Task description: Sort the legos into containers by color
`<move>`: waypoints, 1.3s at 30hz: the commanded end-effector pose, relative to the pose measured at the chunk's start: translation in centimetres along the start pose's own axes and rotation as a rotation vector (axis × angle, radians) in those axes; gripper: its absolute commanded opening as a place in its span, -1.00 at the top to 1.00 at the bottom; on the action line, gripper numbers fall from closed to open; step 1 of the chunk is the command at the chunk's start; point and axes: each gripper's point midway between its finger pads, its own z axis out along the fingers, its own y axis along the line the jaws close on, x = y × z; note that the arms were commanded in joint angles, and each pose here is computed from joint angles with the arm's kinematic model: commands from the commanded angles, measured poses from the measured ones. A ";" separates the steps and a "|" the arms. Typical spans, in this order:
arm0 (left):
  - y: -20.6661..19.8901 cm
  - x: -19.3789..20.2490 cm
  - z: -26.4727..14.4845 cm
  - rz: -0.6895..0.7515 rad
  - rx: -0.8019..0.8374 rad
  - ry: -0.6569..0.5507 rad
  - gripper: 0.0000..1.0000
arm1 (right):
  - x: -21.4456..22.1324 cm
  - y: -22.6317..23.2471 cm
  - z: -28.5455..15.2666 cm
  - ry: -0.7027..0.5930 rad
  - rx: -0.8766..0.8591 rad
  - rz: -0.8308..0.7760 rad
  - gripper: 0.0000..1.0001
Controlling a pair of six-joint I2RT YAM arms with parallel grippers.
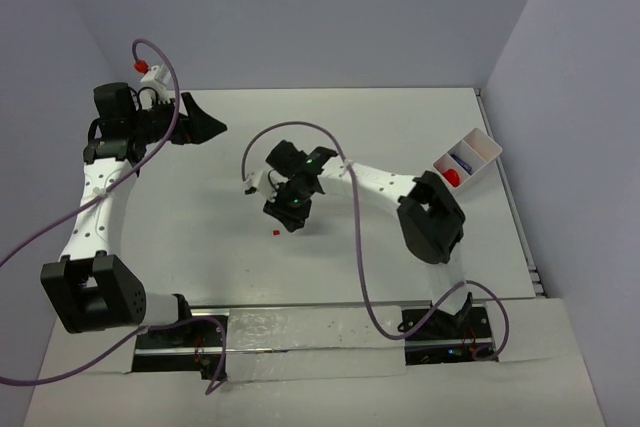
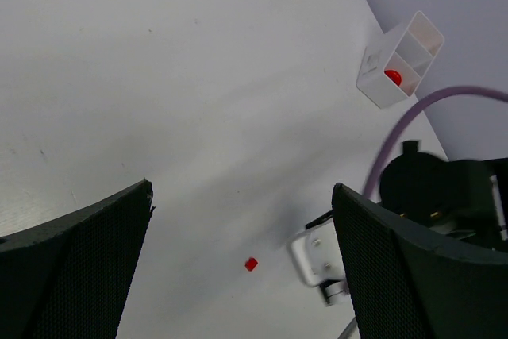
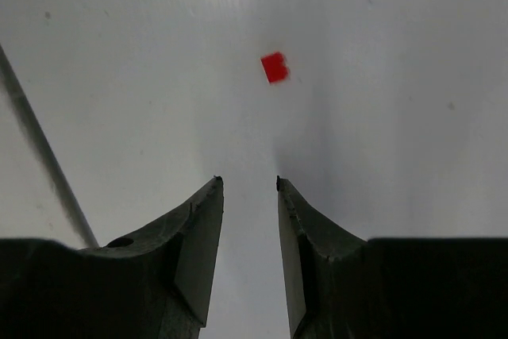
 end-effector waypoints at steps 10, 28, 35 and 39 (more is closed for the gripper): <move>-1.5 -1.5 -0.1 0.027 0.081 -0.028 -0.99 | -3.7 -1.9 4.4 0.025 0.120 -0.090 0.19; -1.4 -1.9 0.2 0.021 0.084 -0.027 -0.99 | -3.3 -0.4 7.3 0.067 0.076 -0.144 0.21; -1.3 -1.9 0.2 0.024 0.081 -0.027 -0.99 | -2.6 -0.6 8.5 0.092 0.071 -0.148 0.31; -1.3 -2.0 0.2 0.027 0.081 -0.028 -0.98 | -2.0 -0.8 8.9 0.104 0.079 -0.149 0.34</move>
